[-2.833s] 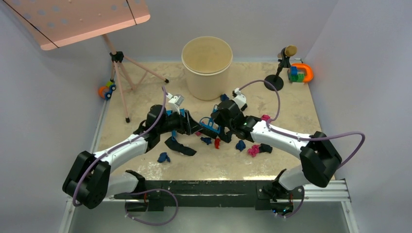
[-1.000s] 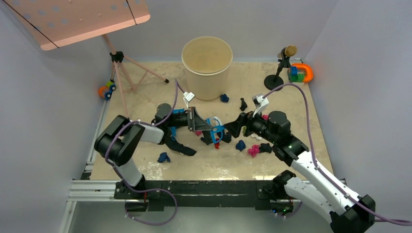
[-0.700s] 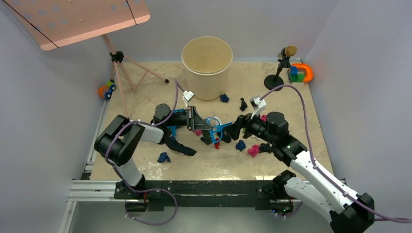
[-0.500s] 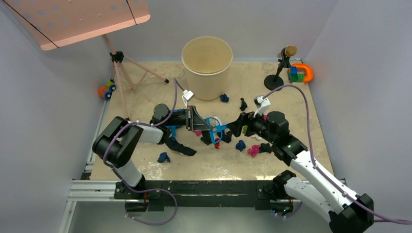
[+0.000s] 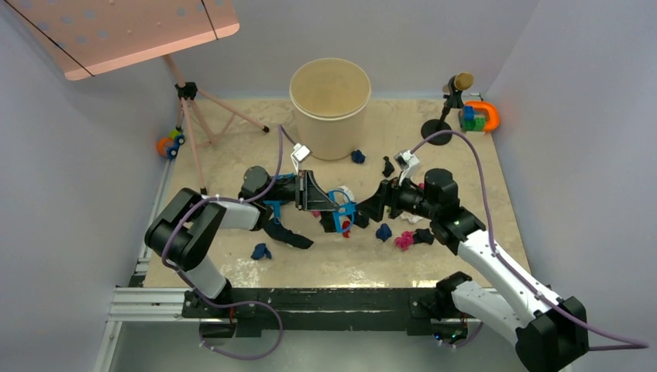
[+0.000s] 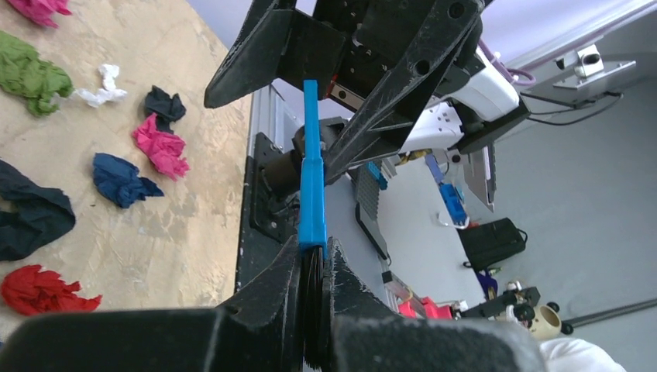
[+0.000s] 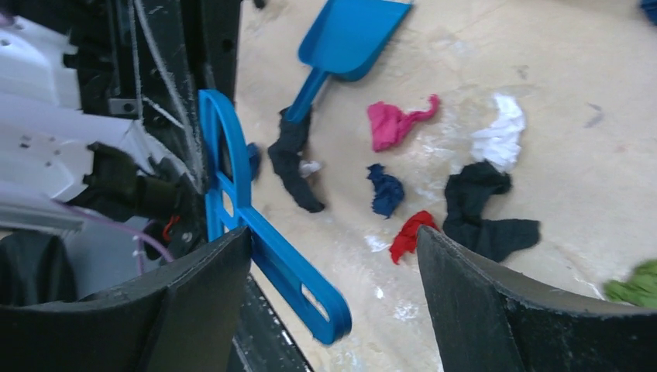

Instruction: Sweep away the paper scraps from the table

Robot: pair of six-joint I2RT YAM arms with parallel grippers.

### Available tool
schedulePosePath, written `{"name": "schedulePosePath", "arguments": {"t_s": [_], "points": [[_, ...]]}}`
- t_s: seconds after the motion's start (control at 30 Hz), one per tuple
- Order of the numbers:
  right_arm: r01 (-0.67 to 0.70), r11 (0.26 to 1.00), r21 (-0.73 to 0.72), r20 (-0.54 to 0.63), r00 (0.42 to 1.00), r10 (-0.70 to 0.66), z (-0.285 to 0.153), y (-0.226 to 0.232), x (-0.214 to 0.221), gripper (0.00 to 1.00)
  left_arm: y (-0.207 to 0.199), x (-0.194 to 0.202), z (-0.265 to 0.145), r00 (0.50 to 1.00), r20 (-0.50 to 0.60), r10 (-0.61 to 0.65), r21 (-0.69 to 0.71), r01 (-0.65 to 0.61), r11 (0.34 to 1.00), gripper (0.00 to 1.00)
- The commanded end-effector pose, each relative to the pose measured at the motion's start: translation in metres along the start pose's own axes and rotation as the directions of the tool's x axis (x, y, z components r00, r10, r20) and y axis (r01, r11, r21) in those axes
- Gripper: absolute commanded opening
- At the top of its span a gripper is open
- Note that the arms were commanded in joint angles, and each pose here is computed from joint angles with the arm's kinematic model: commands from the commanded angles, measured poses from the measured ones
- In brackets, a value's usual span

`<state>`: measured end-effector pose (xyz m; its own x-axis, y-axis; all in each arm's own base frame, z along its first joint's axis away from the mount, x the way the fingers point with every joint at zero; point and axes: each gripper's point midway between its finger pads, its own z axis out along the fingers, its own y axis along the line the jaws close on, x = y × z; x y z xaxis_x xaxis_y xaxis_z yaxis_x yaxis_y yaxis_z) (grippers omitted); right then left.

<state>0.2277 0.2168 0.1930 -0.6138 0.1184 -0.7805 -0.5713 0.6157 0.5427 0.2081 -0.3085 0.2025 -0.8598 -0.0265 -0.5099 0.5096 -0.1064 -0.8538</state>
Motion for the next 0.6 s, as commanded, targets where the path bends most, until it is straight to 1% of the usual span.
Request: {"name": "schedulePosePath", "arguments": {"t_s": [0.0,0.13,0.17,0.23,0.3,0.4,0.53,0.57], "points": [[0.061,0.977,-0.202,-0.002,0.998,-0.063,-0.008,0.042,-0.012,0.79,-0.033,-0.005,0.003,0.988,-0.003,0.152,0.088,-0.151,0.985,0.0],[0.083,0.973,-0.217,0.022,0.997,-0.08,-0.014,0.048,-0.017,0.7,-0.033,-0.004,0.003,0.988,-0.009,0.152,0.091,-0.15,0.984,0.0],[0.084,0.973,-0.217,0.024,0.996,-0.081,-0.015,0.048,-0.017,0.69,-0.033,-0.004,0.004,0.988,-0.012,0.151,0.092,-0.149,0.985,0.0],[0.09,0.97,-0.224,0.026,0.996,-0.086,-0.017,0.051,-0.017,0.63,-0.033,-0.003,0.004,0.988,-0.017,0.152,0.094,-0.149,0.984,0.0],[0.092,0.97,-0.226,0.025,0.996,-0.088,-0.018,0.051,-0.017,0.62,-0.033,-0.002,0.004,0.988,-0.019,0.152,0.095,-0.15,0.984,0.0],[0.09,0.969,-0.23,0.025,0.996,-0.087,-0.021,0.053,-0.015,0.56,-0.033,-0.002,0.004,0.987,-0.019,0.157,0.097,-0.154,0.983,0.0],[0.083,0.974,-0.212,0.027,0.997,-0.079,-0.023,0.05,-0.015,0.44,-0.033,-0.002,0.004,0.987,-0.021,0.161,0.097,-0.158,0.983,0.0],[0.081,0.975,-0.205,0.029,0.997,-0.077,-0.023,0.05,-0.015,0.43,-0.034,-0.002,0.004,0.986,-0.02,0.163,0.098,-0.161,0.982,0.0]]}}
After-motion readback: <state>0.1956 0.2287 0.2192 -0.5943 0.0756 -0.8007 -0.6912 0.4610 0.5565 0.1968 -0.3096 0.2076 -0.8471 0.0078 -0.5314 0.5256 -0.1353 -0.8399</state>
